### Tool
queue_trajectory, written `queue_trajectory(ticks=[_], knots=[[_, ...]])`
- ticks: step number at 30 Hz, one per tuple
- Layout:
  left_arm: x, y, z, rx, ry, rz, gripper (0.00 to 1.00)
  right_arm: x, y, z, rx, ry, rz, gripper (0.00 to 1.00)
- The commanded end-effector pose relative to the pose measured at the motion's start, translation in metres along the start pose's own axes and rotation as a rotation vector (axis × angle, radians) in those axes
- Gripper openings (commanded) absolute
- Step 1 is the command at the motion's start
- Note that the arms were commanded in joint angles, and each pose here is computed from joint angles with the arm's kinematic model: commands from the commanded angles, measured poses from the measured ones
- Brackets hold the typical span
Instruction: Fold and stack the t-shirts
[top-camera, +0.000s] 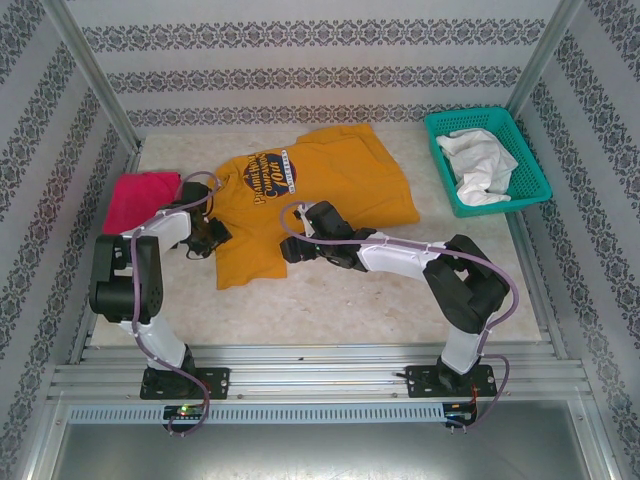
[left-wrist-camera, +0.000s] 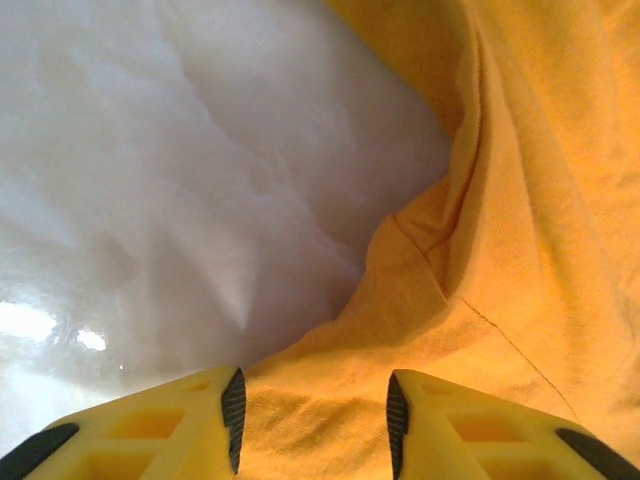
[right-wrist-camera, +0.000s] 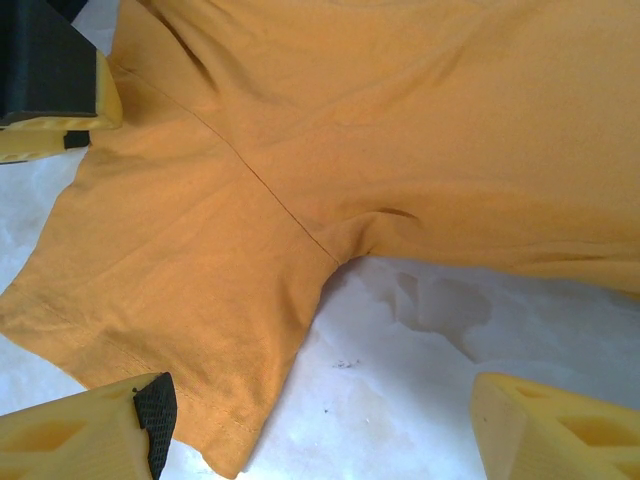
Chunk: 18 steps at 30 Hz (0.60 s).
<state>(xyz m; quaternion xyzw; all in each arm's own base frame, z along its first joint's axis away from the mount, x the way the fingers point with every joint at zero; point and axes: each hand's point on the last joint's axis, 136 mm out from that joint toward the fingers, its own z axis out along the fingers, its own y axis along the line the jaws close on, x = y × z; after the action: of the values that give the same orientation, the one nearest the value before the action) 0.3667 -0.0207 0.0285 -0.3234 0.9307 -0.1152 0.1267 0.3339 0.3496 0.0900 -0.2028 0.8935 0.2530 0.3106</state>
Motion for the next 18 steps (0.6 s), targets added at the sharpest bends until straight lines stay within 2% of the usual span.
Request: queue_trajectory(ticks=[1, 4, 7, 10, 18], knots=[[0.000, -0.001, 0.004, 0.004, 0.004, 0.010, 0.40, -0.008, -0.004, -0.008, 0.013, -0.029, 0.017, 0.77], [0.005, 0.004, 0.008, -0.008, 0.009, 0.007, 0.41, -0.007, -0.005, -0.008, 0.016, -0.028, 0.018, 0.77], [0.007, 0.011, 0.013, -0.033, 0.013, 0.012, 0.51, -0.007, -0.004, -0.007, 0.011, -0.025, 0.016, 0.77], [0.003, 0.012, 0.012, -0.048, -0.002, 0.027, 0.53, -0.007, -0.004, -0.008, 0.012, -0.025, 0.015, 0.77], [-0.016, -0.006, 0.002, -0.007, -0.045, 0.133, 0.48, -0.006, -0.006, -0.010, 0.020, -0.030, 0.023, 0.77]])
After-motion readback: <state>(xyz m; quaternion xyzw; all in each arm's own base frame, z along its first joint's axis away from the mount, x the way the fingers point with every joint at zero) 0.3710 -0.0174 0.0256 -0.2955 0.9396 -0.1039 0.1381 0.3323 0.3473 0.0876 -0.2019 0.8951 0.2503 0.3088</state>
